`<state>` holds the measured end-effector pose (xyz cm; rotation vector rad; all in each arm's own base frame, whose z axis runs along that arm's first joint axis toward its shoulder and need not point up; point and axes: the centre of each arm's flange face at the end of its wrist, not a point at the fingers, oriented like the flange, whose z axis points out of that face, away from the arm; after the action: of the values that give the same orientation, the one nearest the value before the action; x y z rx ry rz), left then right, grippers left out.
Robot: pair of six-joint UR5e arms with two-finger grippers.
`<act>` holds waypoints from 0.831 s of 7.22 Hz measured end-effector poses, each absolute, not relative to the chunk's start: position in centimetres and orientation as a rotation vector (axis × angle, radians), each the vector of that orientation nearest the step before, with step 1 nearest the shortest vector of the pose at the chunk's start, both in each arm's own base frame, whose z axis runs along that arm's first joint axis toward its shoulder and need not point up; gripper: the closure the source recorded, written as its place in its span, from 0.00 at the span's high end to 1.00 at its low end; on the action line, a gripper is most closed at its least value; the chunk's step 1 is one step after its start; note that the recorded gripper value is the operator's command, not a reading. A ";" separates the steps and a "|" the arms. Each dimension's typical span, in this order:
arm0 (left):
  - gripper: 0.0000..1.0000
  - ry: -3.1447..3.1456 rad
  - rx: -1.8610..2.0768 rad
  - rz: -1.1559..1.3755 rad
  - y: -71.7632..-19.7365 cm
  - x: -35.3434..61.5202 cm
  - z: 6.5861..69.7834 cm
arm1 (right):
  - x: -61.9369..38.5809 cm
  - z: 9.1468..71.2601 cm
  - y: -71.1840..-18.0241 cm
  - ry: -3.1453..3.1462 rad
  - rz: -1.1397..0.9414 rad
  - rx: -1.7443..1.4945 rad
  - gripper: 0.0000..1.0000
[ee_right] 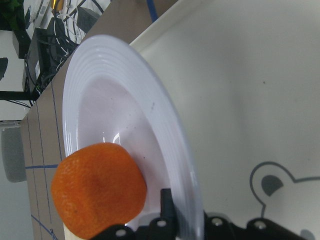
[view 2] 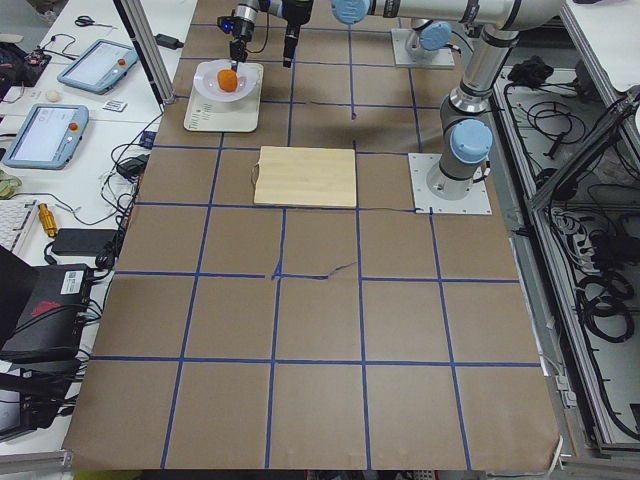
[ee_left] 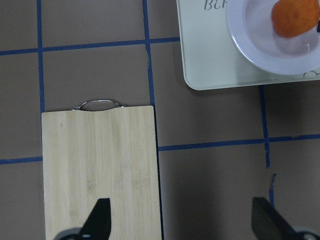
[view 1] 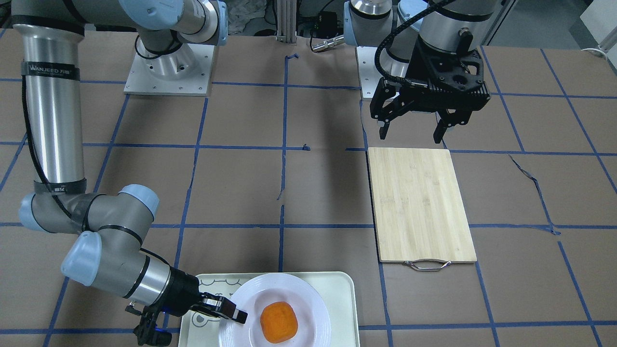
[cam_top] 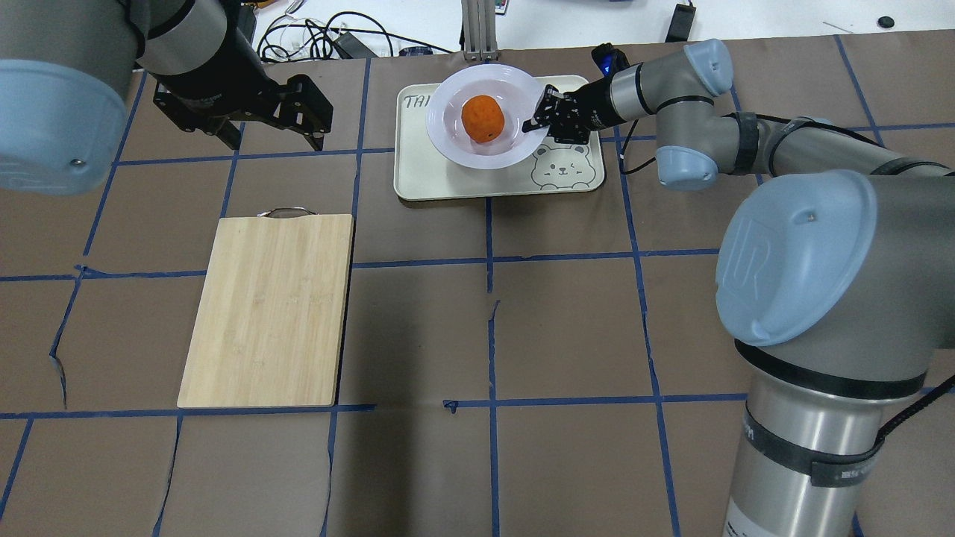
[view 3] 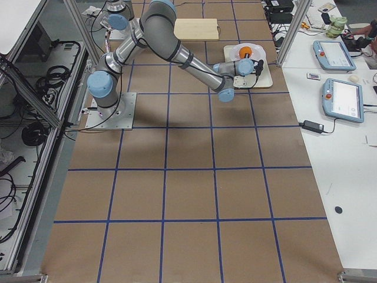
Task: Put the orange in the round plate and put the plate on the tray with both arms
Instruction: 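Open the right gripper and release the plate rim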
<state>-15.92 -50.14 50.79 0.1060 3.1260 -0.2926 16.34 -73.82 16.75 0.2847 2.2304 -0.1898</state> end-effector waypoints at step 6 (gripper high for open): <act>1.00 3.125 0.093 -0.292 -50.4 -16.0 51.4 | 15.5 17.3 -75.1 2.281 -0.239 0.301 0.93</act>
<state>-15.98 -50.40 51.42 0.0932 3.1252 -0.2919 15.49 -75.10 17.29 0.3009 2.2806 -0.2388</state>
